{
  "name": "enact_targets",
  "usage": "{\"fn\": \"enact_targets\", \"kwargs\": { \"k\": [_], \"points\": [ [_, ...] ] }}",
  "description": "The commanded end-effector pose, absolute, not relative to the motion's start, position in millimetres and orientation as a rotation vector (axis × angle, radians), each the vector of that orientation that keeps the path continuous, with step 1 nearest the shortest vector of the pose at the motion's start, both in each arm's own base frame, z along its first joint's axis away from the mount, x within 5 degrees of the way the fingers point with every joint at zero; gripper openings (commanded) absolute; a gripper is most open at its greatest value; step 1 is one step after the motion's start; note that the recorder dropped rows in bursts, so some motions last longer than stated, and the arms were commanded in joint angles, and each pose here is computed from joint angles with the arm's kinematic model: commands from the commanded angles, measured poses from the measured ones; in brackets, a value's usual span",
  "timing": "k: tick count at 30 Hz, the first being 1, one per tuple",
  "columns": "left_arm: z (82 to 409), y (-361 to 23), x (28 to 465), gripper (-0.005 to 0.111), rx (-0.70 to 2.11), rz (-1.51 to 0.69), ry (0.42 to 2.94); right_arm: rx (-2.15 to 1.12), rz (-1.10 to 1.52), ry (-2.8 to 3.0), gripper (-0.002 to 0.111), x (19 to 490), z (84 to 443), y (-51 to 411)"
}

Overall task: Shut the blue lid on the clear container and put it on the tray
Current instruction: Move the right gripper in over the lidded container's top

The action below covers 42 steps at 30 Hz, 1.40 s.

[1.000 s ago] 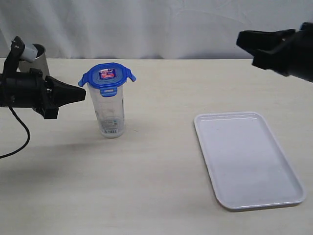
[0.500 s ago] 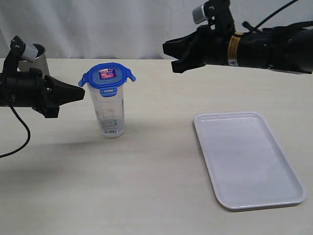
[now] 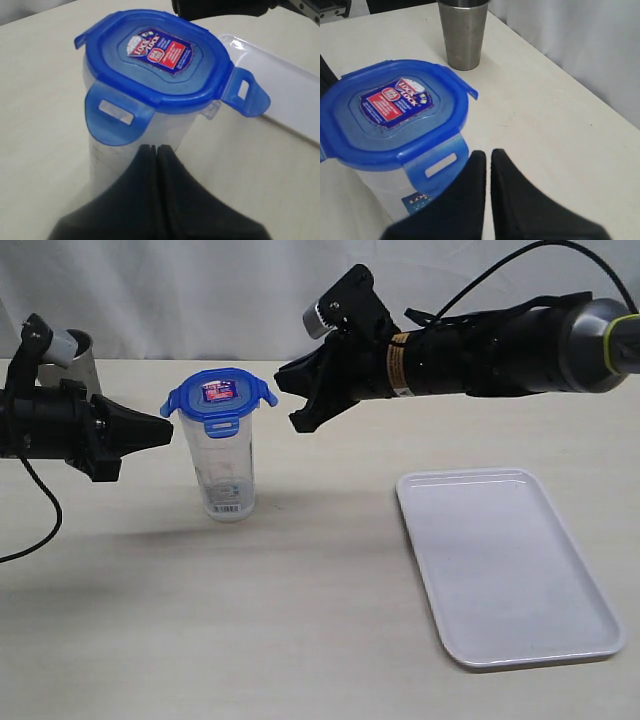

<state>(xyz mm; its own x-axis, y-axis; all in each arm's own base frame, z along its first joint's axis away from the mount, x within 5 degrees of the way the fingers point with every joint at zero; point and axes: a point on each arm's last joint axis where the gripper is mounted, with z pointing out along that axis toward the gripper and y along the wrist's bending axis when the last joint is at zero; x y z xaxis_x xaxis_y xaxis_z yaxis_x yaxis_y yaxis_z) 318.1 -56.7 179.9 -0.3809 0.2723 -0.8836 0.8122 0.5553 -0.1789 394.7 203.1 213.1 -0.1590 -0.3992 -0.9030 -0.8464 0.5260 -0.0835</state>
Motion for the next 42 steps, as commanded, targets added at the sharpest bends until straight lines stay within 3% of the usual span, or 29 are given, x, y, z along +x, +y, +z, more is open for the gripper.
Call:
{"fn": "enact_targets", "kwargs": {
  "k": [1,35,42],
  "points": [
    [184,-58,319,0.0,0.909,-0.759,1.884,-1.049,0.575,1.761,0.004,392,215,210],
    [184,-54,326,0.0,0.809,-0.704,1.916,-1.065,0.658,1.815,0.004,385,215,212],
    [184,-54,325,0.0,0.815,-0.706,1.915,-1.046,0.598,1.792,0.004,386,228,208]
  ]
}}
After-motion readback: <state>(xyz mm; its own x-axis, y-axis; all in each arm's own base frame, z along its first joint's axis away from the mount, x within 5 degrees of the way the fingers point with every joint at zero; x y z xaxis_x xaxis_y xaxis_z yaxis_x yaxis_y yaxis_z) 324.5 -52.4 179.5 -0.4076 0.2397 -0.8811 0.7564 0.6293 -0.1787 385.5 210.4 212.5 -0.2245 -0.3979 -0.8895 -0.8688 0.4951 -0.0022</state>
